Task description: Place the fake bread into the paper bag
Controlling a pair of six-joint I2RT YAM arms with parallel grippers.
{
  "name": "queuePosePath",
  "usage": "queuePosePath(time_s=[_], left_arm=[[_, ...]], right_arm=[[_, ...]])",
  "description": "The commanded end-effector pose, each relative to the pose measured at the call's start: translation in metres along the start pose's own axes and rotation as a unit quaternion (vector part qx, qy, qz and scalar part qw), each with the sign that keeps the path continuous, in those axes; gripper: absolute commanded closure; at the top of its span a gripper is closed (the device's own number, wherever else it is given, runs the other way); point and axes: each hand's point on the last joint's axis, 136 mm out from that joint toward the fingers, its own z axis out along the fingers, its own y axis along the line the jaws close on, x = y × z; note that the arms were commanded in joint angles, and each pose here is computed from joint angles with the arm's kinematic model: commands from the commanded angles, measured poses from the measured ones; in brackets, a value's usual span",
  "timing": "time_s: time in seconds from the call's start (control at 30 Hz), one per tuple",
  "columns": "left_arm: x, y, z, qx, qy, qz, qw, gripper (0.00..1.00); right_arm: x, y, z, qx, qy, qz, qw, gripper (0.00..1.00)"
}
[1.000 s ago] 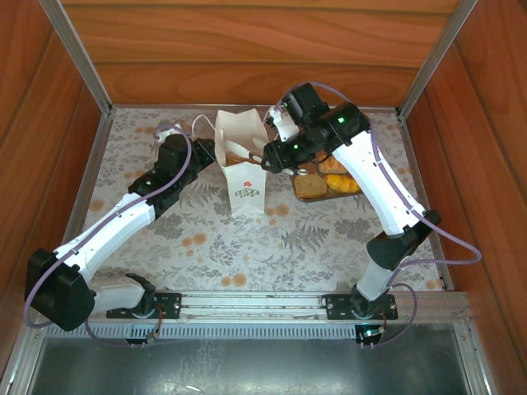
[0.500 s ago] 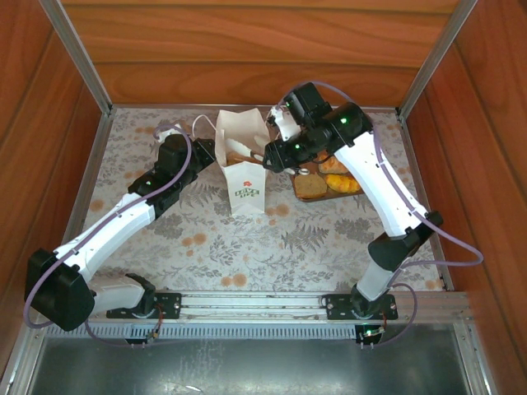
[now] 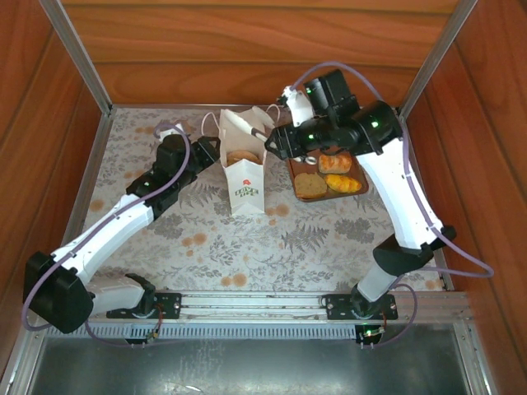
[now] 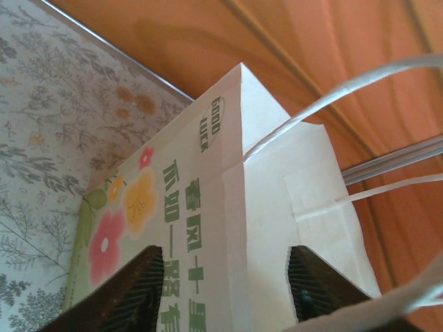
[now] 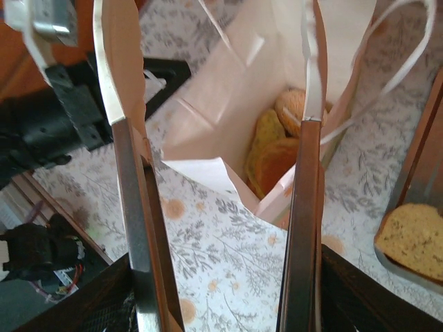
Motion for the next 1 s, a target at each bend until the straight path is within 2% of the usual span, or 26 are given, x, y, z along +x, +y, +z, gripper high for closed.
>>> queuePosePath(time_s=[0.0, 0.23, 0.47, 0.63, 0.97], left_arm=[[-0.013, -0.02, -0.015, 0.032, -0.014, 0.009, 0.999, 0.41], [-0.02, -0.022, -0.037, 0.044, -0.034, 0.037, 0.998, 0.24], [-0.022, -0.001, -0.06, 0.017, -0.057, 0.059, 0.996, 0.14], [-0.018, 0.018, -0.076, -0.001, -0.068, 0.06, 0.996, 0.11], [-0.006, 0.046, -0.089, -0.025, -0.067, 0.056, 0.996, 0.1]], right_arm=[[-0.011, 0.01, -0.037, -0.005, -0.051, -0.014, 0.999, 0.38], [-0.009, -0.01, -0.081, 0.064, -0.104, 0.003, 0.992, 0.38], [0.016, -0.039, -0.107, 0.13, -0.115, 0.036, 0.984, 0.38], [0.045, -0.059, -0.117, 0.167, -0.109, 0.075, 0.977, 0.37], [0.098, -0.119, -0.102, 0.225, -0.049, 0.157, 0.96, 0.38]])
